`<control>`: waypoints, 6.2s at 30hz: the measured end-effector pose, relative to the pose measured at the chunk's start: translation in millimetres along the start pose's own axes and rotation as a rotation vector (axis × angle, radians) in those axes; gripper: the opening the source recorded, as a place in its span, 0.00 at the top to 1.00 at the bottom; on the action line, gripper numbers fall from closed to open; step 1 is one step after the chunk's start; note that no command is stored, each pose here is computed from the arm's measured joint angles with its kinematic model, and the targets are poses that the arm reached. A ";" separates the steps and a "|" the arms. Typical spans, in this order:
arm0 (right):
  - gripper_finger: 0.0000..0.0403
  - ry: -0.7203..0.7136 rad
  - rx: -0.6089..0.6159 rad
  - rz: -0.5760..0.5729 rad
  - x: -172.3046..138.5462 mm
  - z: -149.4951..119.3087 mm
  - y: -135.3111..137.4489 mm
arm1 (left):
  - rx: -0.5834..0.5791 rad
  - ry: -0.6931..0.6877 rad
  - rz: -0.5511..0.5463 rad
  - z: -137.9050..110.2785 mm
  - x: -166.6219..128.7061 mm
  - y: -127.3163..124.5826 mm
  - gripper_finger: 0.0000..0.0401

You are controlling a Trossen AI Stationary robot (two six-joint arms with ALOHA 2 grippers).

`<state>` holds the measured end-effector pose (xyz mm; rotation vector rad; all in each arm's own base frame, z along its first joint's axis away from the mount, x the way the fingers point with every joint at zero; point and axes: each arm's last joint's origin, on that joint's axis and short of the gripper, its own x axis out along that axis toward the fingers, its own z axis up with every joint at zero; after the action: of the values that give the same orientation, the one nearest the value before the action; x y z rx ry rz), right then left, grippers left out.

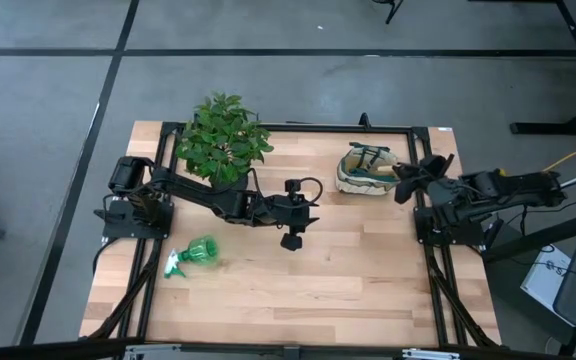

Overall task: Pick & Place Garden tools in Gardening bag
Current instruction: Put the brown hand rake into the white gardening bag, then put the green spray bottle into the white gardening bag

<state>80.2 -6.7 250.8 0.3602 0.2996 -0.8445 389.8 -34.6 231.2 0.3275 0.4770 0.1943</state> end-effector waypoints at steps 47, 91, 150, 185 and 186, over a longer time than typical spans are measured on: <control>0.43 0.034 0.029 0.123 8.9 -4.6 16.0 | 0.000 0.000 0.000 0.0 0.0 0.0 0.62; 0.43 0.074 -0.575 0.995 -12.2 -4.7 52.4 | -0.352 0.373 -0.177 1.9 -120.3 -54.6 0.64; 0.43 0.074 -0.575 0.992 -12.0 -4.6 52.4 | -0.329 1.191 -0.008 -125.0 -242.9 -117.1 0.68; 0.43 0.075 -0.575 0.994 -12.1 -4.7 52.5 | -0.281 0.873 0.042 -171.7 -212.4 -112.6 0.62; 0.43 0.075 -0.575 0.994 -12.1 -4.7 52.4 | -0.288 0.862 0.036 -170.6 -210.6 -112.8 0.62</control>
<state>112.4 35.4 261.3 -0.0271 0.3651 0.2434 136.7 -149.1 136.3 -0.0509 1.2794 0.4368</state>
